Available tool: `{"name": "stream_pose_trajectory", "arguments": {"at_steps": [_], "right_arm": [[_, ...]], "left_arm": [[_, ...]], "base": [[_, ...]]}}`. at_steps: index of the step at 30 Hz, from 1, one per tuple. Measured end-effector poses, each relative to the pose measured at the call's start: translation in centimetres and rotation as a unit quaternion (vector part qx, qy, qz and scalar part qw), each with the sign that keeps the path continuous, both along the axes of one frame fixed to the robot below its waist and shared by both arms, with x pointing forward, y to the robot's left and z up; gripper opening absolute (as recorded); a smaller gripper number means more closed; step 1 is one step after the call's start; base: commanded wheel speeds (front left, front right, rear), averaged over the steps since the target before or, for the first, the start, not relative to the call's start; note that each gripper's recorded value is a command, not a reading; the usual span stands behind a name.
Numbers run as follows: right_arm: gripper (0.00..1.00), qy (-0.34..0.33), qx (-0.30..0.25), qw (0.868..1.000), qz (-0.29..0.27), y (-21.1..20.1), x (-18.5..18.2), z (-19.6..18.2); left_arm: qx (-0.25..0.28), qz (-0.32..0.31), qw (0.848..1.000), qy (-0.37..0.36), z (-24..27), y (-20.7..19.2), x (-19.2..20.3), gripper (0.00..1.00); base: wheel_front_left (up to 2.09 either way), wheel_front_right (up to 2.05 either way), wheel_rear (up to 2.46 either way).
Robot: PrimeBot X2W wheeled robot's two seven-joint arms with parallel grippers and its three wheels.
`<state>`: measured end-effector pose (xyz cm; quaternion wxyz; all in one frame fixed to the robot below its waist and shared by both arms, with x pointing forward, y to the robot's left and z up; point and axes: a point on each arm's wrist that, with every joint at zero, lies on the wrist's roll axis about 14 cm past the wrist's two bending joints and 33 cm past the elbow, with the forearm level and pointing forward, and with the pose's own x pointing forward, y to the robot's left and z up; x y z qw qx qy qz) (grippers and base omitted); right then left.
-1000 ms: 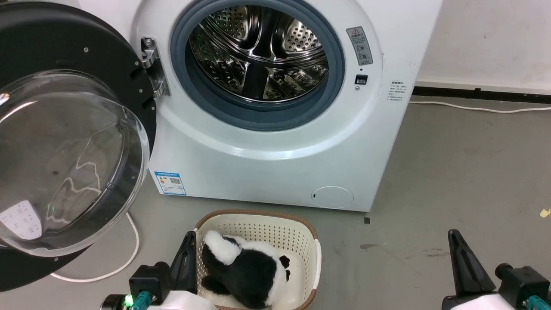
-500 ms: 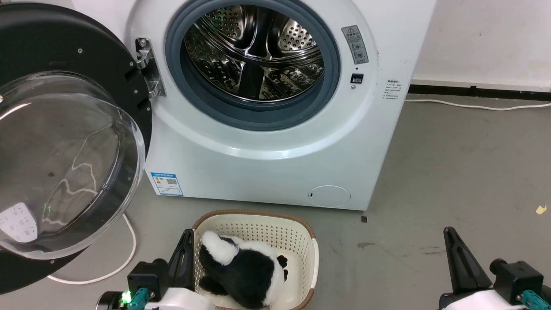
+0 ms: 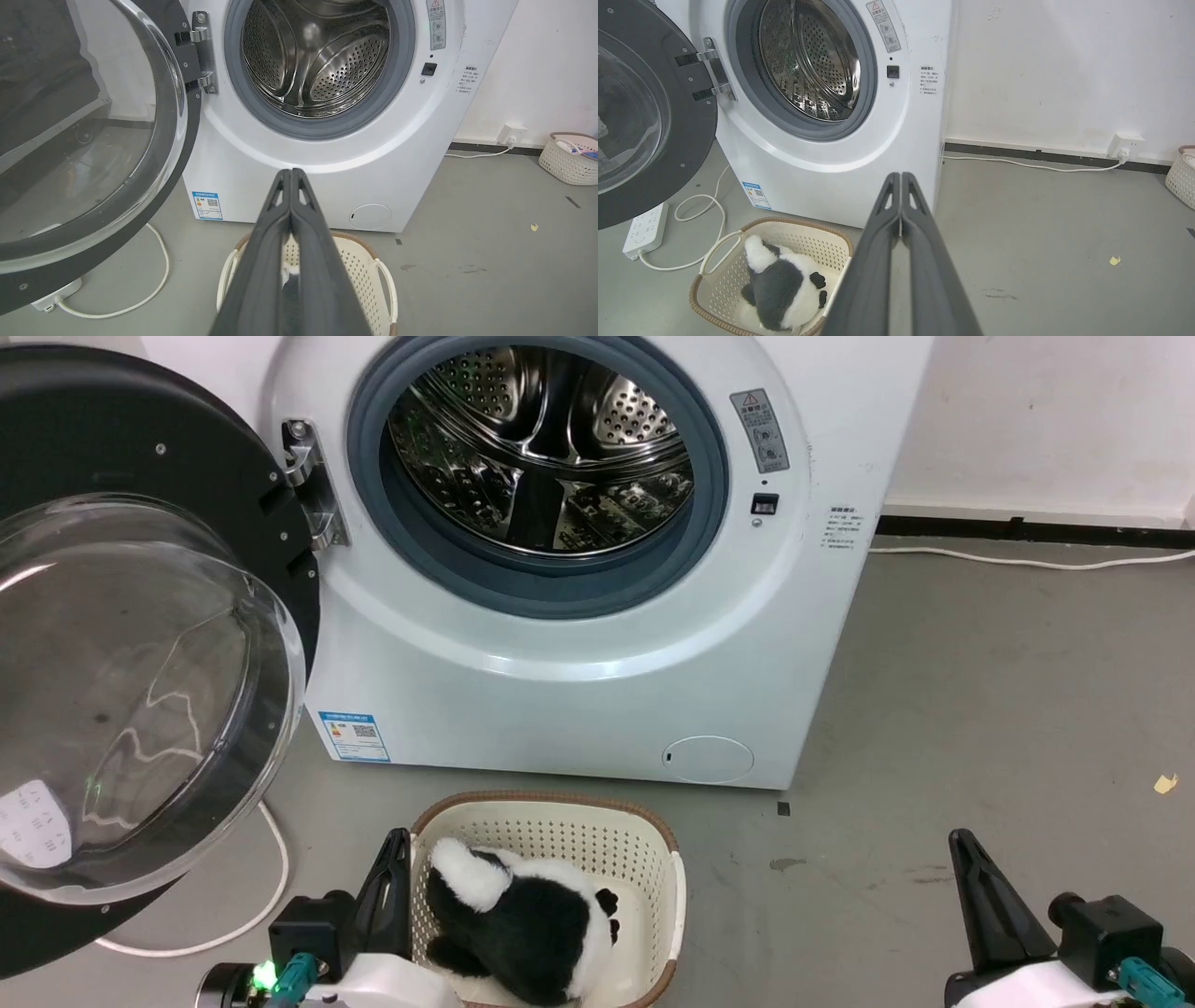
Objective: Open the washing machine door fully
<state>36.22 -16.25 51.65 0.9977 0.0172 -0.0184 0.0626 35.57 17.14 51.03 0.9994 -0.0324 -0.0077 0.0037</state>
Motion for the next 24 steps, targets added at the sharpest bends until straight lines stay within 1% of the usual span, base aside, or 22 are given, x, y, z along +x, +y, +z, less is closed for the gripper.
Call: {"name": "stream_pose_trajectory", "arguments": {"at_steps": [8, 24], "right_arm": [[0.0, -0.003, -0.005, 1.0, 0.001, 0.11, 0.36, 0.49], [0.0, 0.011, -0.016, 1.0, 0.001, 0.09, 0.23, 0.1]], "left_arm": [[0.008, -0.004, 1.0, 0.001, 0.16, -0.08, 0.18, 0.0], [0.02, -0.003, 1.0, 0.004, 0.54, 0.18, 0.59, 0.0]], "base": [[0.0, 0.0, 0.0], [0.0, 0.0, 0.0]]}}
